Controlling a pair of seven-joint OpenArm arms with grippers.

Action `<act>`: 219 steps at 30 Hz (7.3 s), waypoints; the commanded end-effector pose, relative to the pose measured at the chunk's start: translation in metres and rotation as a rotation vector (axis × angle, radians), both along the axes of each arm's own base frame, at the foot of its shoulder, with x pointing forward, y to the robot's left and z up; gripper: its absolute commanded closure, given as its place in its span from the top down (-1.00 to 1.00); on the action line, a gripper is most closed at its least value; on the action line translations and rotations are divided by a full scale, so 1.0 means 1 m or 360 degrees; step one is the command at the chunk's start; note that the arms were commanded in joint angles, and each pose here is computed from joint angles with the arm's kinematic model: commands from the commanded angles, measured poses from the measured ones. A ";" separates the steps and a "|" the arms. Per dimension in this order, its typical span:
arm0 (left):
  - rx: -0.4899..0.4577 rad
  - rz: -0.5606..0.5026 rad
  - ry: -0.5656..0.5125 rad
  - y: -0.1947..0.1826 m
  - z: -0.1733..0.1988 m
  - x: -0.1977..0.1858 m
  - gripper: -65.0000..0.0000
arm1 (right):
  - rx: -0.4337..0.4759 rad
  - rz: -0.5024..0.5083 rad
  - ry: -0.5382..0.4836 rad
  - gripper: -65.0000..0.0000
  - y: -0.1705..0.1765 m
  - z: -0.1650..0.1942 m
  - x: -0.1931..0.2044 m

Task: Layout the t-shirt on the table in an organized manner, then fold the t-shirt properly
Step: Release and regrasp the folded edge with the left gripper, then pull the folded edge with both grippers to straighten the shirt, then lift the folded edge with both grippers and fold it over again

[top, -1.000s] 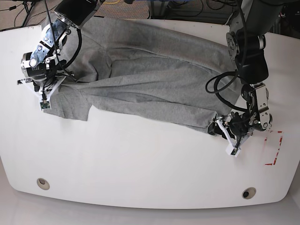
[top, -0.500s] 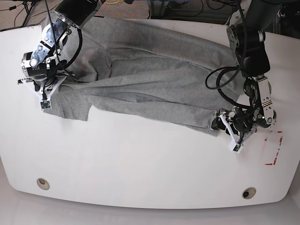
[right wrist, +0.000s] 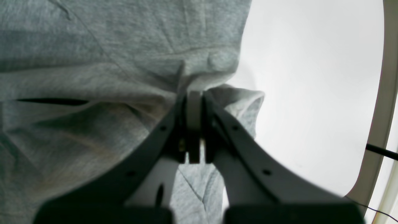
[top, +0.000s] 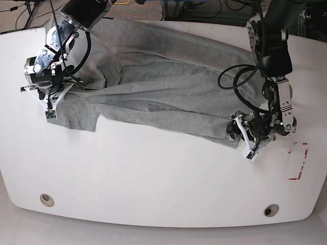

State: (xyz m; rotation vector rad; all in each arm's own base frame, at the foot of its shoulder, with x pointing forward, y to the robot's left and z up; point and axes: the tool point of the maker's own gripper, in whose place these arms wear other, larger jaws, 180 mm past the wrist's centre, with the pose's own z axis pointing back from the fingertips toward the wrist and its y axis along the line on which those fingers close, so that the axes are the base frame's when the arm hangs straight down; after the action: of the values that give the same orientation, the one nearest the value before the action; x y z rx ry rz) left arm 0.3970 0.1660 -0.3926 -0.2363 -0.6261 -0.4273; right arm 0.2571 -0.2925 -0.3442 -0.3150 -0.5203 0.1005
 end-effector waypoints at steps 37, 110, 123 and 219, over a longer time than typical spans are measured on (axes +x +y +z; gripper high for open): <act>0.0099 0.0034 -0.0123 0.035 0.028 0.017 -0.89 | -0.0028 0.0005 -0.0149 -0.97 -0.004 0.025 0.024; 0.0106 0.0297 -0.0024 0.087 0.018 -0.003 -0.02 | -0.0052 0.0344 -0.0235 -0.98 0.054 0.045 0.071; 0.0101 0.0303 -0.0021 0.088 0.011 -0.010 -0.04 | -0.0052 0.0344 -0.0235 -0.98 0.054 0.045 0.071; 0.0582 0.0464 -0.0599 0.144 0.156 -0.031 -0.97 | -0.0155 0.0216 -0.0307 -0.98 0.017 0.068 0.065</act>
State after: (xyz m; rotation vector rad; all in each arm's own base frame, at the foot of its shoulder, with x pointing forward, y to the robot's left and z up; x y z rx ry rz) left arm 0.3594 0.3063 -0.2553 0.2634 -0.8680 -0.2918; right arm 0.3198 -0.2701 -0.2876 -0.3581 -0.6975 0.2242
